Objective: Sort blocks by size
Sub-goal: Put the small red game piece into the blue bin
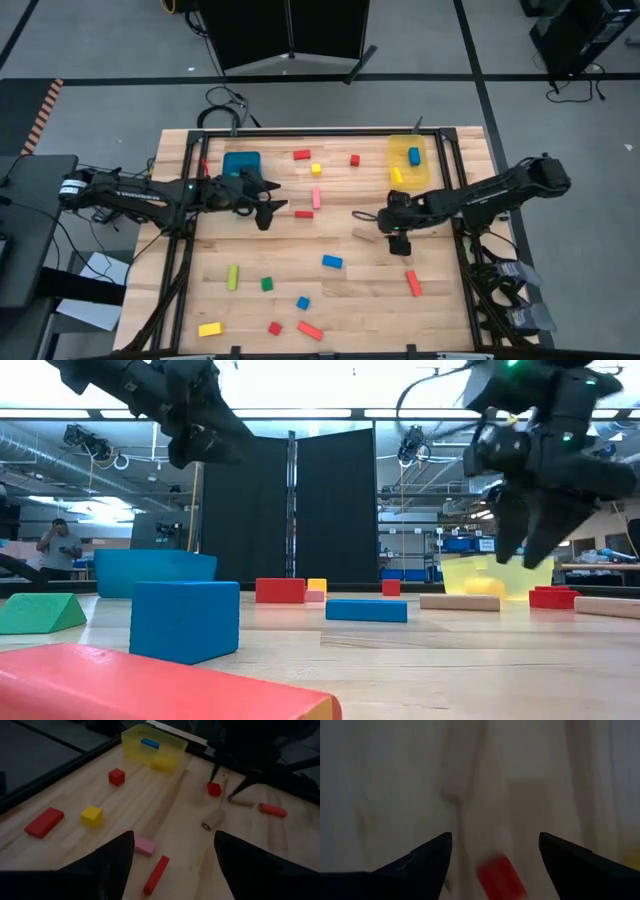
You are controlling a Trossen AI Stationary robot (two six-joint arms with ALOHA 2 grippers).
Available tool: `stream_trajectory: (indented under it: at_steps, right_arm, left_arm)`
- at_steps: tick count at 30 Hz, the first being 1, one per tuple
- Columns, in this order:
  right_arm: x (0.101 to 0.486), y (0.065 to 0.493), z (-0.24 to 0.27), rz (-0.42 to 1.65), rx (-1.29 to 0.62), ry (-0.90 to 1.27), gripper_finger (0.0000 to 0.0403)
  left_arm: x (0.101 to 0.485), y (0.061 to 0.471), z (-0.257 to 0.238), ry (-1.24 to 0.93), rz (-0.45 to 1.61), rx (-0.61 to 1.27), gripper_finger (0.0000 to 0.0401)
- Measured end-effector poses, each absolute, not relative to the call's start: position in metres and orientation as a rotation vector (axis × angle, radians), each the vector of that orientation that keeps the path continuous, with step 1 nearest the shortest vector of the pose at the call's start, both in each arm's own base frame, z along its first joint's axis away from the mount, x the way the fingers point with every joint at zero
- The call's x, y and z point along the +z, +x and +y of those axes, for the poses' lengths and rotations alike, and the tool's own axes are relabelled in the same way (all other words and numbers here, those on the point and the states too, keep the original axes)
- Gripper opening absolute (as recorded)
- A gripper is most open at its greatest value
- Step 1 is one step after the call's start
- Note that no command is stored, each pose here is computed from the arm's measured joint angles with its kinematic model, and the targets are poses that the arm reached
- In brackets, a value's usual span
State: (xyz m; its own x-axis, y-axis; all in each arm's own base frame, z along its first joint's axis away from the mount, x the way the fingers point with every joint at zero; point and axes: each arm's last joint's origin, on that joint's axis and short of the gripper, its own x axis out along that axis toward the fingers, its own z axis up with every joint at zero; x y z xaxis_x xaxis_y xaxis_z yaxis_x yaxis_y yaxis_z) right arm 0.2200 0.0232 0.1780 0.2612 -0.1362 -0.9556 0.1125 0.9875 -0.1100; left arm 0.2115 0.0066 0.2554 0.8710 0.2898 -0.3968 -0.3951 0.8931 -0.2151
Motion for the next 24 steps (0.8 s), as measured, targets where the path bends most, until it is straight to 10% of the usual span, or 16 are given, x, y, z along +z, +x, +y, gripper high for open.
stream_trajectory:
  at_steps: [16, 24]
  right_arm:
    - [0.148, 0.237, 0.008, 1.663, -0.003, -0.188, 0.0313]
    - [0.132, 0.242, 0.004, 1.73, 0.072, -0.133, 0.0239]
  left_arm:
    - [0.254, 0.212, -0.002, -0.26, 0.382, 0.324, 0.0282]
    - [0.255, 0.212, -0.001, -0.26, 0.373, 0.33, 0.0282]
